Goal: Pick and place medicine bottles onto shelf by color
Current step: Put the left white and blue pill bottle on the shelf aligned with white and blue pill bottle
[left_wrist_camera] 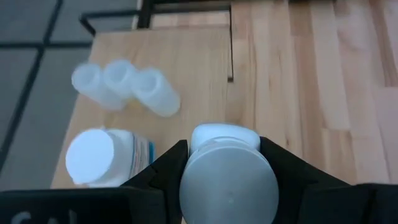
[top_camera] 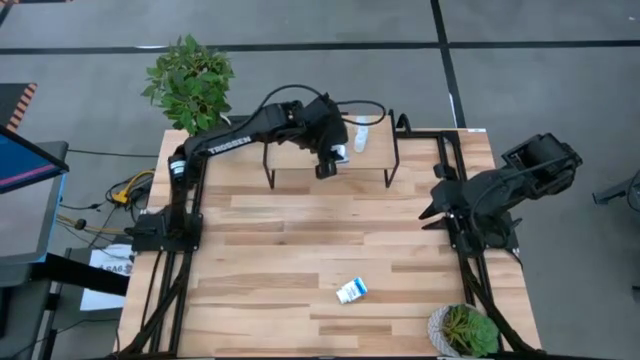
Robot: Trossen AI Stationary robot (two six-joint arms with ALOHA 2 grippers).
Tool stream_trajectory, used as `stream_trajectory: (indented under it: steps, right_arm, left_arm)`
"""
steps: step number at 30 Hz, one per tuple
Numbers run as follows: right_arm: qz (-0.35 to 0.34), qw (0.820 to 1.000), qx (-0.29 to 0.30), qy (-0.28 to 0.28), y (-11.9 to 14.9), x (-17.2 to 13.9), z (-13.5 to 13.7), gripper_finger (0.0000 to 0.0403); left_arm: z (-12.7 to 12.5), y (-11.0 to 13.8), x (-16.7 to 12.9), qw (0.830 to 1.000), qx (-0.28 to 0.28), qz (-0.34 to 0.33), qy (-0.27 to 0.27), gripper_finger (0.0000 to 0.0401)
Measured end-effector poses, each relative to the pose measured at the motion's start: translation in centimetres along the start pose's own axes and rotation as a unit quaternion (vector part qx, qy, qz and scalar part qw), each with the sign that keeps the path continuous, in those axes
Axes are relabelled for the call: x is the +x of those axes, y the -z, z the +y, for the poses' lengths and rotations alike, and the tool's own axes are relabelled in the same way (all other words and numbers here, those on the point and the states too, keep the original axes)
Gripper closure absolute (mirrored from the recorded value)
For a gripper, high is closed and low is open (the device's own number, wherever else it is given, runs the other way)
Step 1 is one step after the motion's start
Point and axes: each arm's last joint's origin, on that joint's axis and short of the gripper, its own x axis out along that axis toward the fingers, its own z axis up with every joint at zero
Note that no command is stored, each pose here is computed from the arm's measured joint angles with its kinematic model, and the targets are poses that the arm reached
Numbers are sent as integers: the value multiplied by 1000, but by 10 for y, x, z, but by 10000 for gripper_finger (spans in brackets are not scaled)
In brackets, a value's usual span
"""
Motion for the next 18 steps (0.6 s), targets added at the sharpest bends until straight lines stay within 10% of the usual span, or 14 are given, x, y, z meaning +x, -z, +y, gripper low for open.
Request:
stream_trajectory:
  steps: [18]
  right_arm:
    - [-1,1000,-22,-13,3,-3,5,283]
  left_arm:
    - [19,1,27,995,-17,95,-3,263]
